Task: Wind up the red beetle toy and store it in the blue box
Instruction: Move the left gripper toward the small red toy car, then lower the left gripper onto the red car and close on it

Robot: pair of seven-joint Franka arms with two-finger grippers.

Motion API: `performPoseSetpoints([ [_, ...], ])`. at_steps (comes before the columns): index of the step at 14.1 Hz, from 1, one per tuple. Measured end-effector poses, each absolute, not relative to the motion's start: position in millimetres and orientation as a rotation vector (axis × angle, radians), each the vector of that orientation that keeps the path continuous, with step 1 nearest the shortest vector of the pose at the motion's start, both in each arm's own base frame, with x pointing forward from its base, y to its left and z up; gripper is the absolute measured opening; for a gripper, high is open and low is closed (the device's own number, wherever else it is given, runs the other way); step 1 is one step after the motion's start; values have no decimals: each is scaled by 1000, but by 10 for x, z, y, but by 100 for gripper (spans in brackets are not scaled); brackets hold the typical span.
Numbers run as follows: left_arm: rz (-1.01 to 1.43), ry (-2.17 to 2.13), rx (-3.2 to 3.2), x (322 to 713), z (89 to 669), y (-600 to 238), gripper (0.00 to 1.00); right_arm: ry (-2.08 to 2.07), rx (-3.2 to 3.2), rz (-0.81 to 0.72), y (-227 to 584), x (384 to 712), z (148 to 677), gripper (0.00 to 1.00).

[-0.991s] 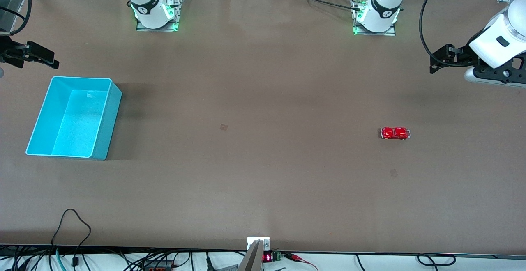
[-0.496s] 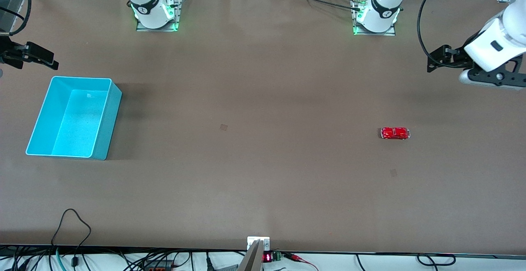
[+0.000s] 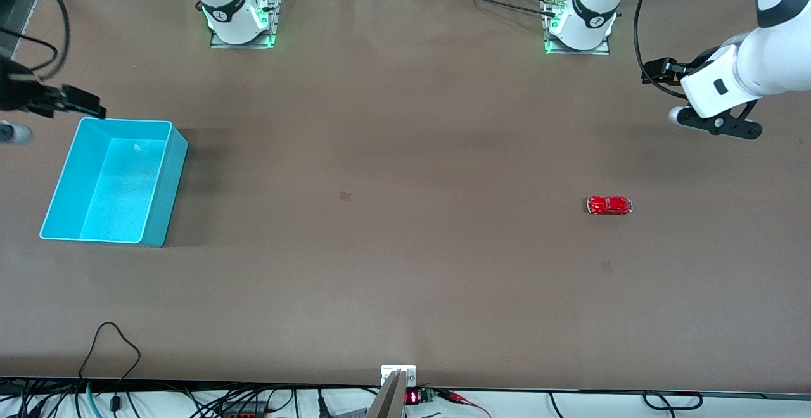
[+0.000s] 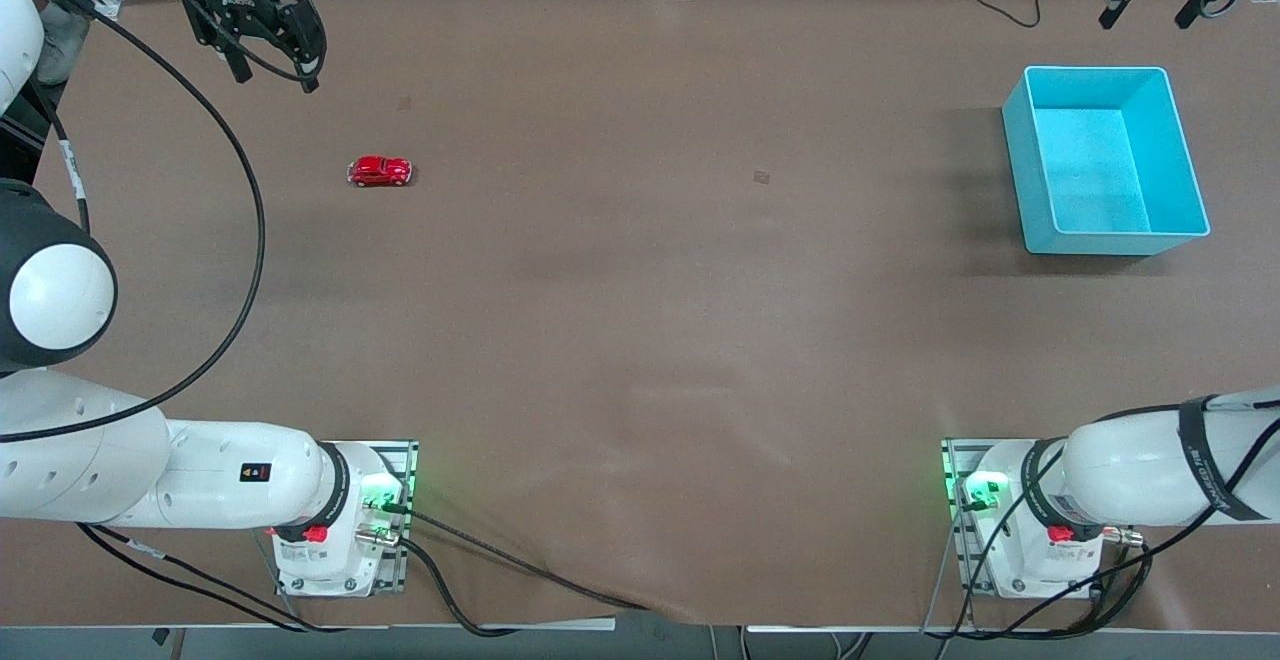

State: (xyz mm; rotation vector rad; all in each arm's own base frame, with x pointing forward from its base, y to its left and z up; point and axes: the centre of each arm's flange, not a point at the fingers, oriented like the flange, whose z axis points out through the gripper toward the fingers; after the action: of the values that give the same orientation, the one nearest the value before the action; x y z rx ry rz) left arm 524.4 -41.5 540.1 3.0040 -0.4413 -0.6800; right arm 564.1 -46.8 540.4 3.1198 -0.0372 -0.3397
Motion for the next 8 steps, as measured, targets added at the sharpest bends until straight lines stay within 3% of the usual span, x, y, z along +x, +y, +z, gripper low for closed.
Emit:
performPoseSetpoints([
  [8, -346, -1307, 2825, 5553, 3953, -291, 100, -36, 3115, -374, -467, 5680, 5298, 100],
])
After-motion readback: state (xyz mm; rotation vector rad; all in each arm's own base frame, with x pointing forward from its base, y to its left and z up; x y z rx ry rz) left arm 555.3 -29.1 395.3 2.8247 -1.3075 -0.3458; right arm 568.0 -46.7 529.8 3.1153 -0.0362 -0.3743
